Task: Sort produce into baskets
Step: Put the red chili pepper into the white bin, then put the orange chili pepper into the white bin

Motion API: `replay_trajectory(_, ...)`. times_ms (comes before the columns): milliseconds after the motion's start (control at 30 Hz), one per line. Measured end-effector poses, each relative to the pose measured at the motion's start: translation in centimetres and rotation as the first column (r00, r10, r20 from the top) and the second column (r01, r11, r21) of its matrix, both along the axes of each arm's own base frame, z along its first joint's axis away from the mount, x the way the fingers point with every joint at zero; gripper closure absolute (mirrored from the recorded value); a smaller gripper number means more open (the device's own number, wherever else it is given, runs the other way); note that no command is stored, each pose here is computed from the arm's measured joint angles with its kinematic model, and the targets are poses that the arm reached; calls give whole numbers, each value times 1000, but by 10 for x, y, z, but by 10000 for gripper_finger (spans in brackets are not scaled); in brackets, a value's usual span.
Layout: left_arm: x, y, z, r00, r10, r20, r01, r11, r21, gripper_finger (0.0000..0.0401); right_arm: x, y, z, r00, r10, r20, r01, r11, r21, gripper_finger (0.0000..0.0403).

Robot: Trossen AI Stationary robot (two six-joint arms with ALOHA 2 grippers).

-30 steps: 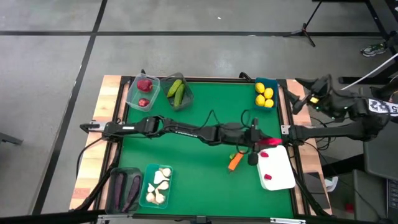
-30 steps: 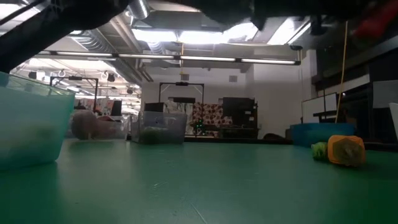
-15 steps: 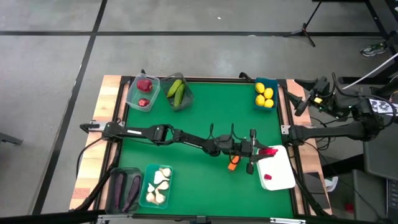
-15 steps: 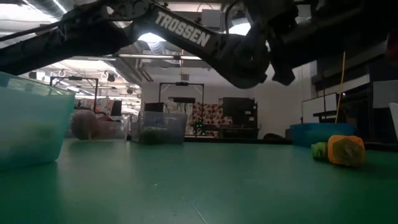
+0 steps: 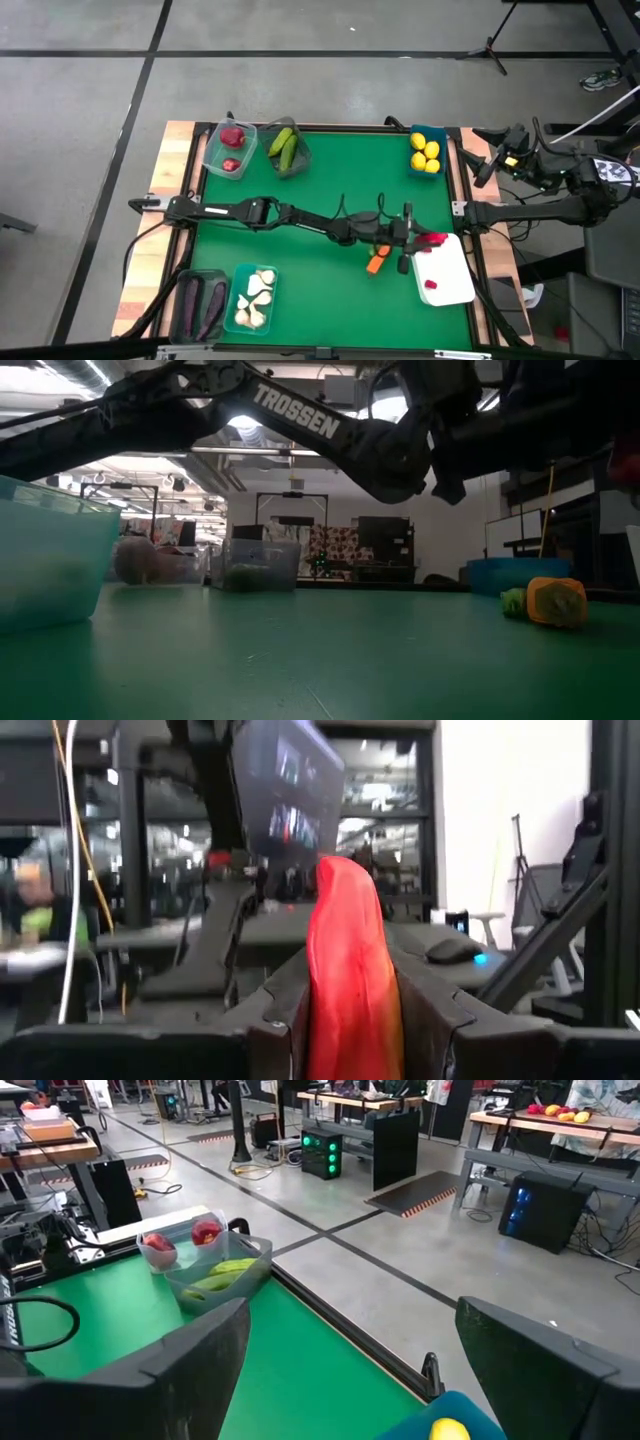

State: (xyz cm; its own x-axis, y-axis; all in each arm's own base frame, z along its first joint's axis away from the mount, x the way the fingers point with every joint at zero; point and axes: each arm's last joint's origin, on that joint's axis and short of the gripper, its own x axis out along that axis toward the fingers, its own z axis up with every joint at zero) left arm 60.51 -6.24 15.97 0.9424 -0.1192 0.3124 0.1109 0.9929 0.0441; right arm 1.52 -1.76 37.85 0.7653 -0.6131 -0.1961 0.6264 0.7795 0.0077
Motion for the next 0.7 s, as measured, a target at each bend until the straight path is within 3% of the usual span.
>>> replay_trajectory(133, -3, -2, 8, 996, -19, 91, 12, 996, 84, 297, 0, 0, -1, 1000, 0, -15, 0, 1000, 1, 52)
replay_trajectory(400, -5, -19, 7, 995, -43, 93, 31, 991, 133, 268, -3, 0, -9, 997, -6, -81, 9, 1000, 25, 52)
replay_trajectory(567, -6, -21, 8, 991, -47, 126, 15, 971, 238, 256, -3, 0, -10, 997, 5, -76, -1, 999, 52, 52)
replay_trajectory(700, -4, -20, 5, 994, -46, 99, 20, 967, 252, 239, -3, 1, -11, 996, 26, -84, -21, 998, 61, 52)
